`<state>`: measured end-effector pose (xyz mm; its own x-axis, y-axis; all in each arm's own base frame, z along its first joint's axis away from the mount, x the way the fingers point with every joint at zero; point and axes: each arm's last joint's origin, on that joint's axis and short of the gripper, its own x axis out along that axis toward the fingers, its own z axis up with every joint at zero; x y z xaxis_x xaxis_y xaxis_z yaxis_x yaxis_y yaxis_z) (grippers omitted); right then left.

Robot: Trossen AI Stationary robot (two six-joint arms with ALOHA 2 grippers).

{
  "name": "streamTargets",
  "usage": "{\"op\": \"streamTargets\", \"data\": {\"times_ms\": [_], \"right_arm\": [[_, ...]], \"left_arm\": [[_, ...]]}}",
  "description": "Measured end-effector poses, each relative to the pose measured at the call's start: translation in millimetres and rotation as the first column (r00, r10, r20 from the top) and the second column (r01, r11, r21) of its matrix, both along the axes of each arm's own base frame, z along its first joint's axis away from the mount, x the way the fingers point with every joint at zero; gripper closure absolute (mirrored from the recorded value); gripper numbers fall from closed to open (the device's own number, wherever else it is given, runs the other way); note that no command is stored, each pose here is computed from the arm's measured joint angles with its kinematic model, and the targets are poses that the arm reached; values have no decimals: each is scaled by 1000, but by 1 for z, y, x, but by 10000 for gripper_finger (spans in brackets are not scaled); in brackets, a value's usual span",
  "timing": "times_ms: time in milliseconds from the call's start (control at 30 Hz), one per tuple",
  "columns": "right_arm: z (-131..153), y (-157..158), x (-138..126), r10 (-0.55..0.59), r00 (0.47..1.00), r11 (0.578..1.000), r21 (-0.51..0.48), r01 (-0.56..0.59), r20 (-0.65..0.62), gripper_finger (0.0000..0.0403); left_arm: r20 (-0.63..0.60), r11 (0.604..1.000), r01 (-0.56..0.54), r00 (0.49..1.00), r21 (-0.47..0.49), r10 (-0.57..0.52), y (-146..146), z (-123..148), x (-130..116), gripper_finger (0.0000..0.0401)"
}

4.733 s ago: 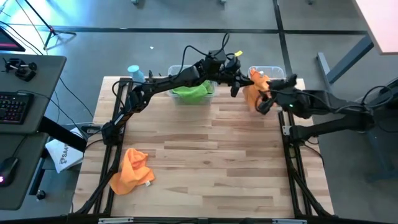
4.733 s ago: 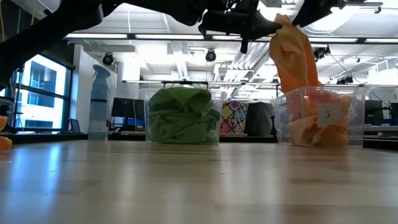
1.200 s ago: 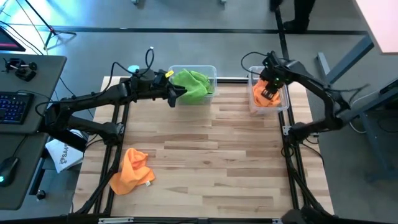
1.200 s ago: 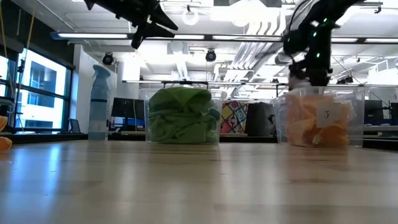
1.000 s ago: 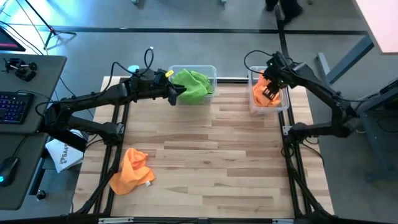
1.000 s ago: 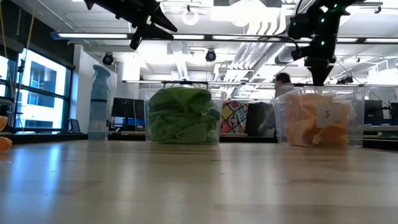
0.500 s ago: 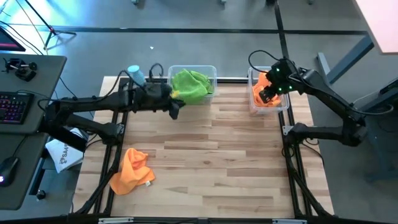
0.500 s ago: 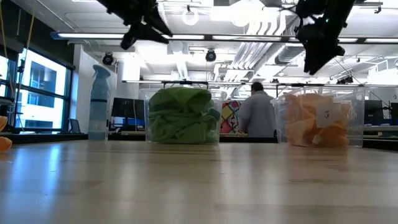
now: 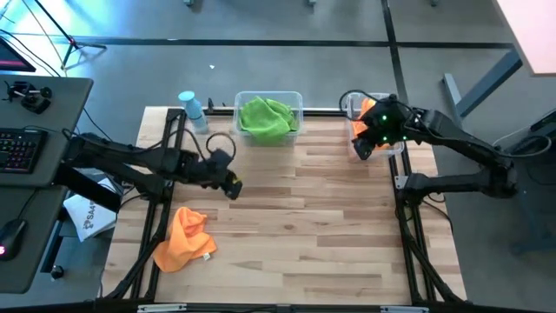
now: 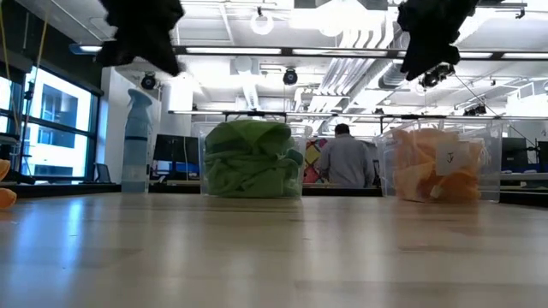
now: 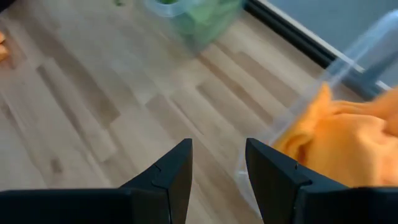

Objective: Sort microfiber towel by color & place in baskets
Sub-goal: Put the orange towel into the right transparent bin

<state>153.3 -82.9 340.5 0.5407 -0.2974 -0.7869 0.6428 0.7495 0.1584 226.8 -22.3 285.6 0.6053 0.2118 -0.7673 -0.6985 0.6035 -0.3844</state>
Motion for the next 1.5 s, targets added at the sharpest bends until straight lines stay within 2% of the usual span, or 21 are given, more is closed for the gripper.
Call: {"op": "streamTargets", "data": {"times_ms": [133, 200, 333, 433, 633, 833, 1000, 1267, 1433, 1500], "right_arm": [[0, 13, 7, 27, 1000, 1000, -15, -27, 0, 258], [0, 18, 9, 34, 999, 999, -28, -34, -5, 258], [0, 28, 12, 36, 999, 998, -49, -36, -9, 258], [1, 33, 14, 30, 999, 997, -71, -31, -13, 258], [1, 40, 16, 23, 1000, 996, -90, -24, -11, 258], [1, 45, 17, 6, 1000, 994, -112, -7, -9, 258], [1, 47, 17, 16, 1000, 993, -114, -17, -10, 258], [1, 46, 17, -6, 1000, 990, -141, 4, -16, 258], [1, 46, 17, -9, 1000, 989, -145, 6, -17, 258], [1, 46, 17, -8, 1000, 989, -145, 5, -17, 258]], "left_arm": [[-137, 993, -80, 988, -91, 67, -15, -9, -16, 399], [-243, 976, -158, 963, -151, 118, -20, -13, -27, 399], [-470, 906, -370, 850, -207, 239, -30, -20, -50, 400], [-559, 857, -468, 779, -215, 285, -37, -21, -61, 401], [-568, 864, -452, 781, -224, 261, -55, -23, -66, 400], [-622, 841, -506, 726, -193, 294, -72, -30, -69, 400], [-702, 816, -550, 652, -178, 286, -87, -39, -68, 389], [-771, 822, -558, 570, -109, 285, -108, -58, -65, 327], [-827, 785, -619, 462, -41, 321, -116, -72, -60, 292], [-834, 786, -618, 437, -5, 338, -120, -80, -58, 285]]}}
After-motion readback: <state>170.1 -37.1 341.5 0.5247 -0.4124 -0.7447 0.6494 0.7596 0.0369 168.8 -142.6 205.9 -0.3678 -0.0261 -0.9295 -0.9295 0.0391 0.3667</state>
